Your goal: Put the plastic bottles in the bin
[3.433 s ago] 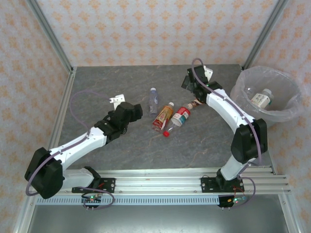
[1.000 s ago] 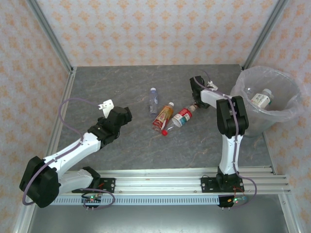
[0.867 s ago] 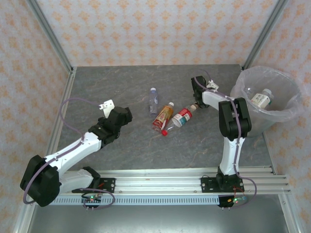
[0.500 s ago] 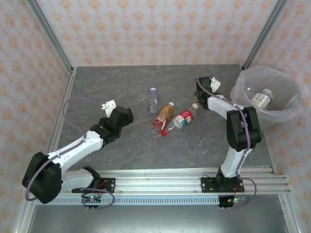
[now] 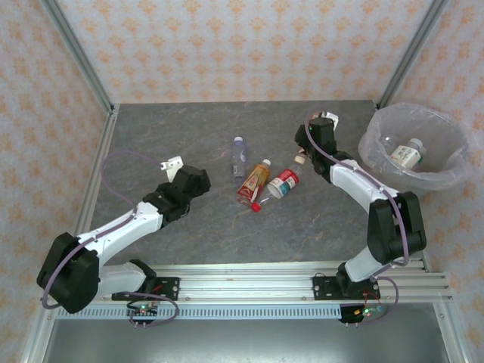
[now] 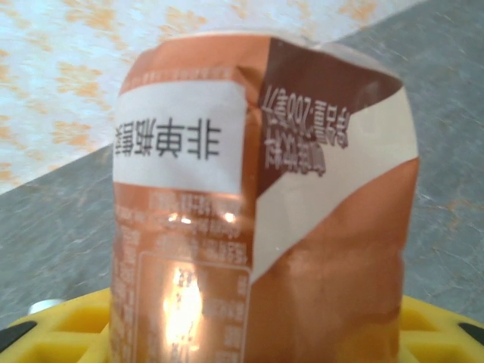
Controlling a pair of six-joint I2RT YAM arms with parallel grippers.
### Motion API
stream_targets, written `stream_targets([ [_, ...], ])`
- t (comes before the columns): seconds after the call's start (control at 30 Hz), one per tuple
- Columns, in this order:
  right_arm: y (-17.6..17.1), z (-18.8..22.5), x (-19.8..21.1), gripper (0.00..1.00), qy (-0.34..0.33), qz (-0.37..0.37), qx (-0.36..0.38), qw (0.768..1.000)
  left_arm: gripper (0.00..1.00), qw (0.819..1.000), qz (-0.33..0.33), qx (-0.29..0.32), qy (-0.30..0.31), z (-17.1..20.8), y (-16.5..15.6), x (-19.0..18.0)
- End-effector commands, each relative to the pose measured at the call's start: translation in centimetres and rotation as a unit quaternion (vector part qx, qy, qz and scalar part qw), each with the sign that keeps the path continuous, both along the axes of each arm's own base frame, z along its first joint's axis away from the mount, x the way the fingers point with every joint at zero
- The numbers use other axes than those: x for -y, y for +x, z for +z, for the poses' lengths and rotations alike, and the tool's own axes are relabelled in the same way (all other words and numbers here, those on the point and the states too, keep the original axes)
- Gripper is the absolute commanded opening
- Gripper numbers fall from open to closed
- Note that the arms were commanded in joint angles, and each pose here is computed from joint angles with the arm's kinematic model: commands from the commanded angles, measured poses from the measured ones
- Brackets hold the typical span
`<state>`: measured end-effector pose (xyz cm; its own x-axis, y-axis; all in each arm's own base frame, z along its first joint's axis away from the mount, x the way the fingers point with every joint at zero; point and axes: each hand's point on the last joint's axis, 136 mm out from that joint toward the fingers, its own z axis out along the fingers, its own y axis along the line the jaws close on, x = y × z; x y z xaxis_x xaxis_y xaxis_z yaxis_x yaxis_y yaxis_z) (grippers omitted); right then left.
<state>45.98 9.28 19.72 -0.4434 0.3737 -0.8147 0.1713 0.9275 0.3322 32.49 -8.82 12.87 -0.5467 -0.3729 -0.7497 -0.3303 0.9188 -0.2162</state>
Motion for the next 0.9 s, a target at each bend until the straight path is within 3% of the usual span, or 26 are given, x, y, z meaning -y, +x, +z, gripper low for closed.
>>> stream_targets([
  [0.0, -0.8, 3.5, -1.2, 0.40, -0.011, 0.040, 0.049, 0.998, 1.00, 0.999, 0.007, 0.025, -0.025, 1.6, 1.3, 0.4],
  [0.57, -6.1, 14.7, -0.9, 0.38, 0.018, 0.065, 0.150, 0.986, 1.00, 0.999, -0.006, 0.019, -0.033, 1.2, 1.6, 1.2],
  [0.87, -9.4, 19.5, 1.9, 0.38, -0.030, 0.033, 0.171, 0.984, 1.00, 0.999, -0.025, 0.022, -0.043, 1.3, 2.0, 2.1],
])
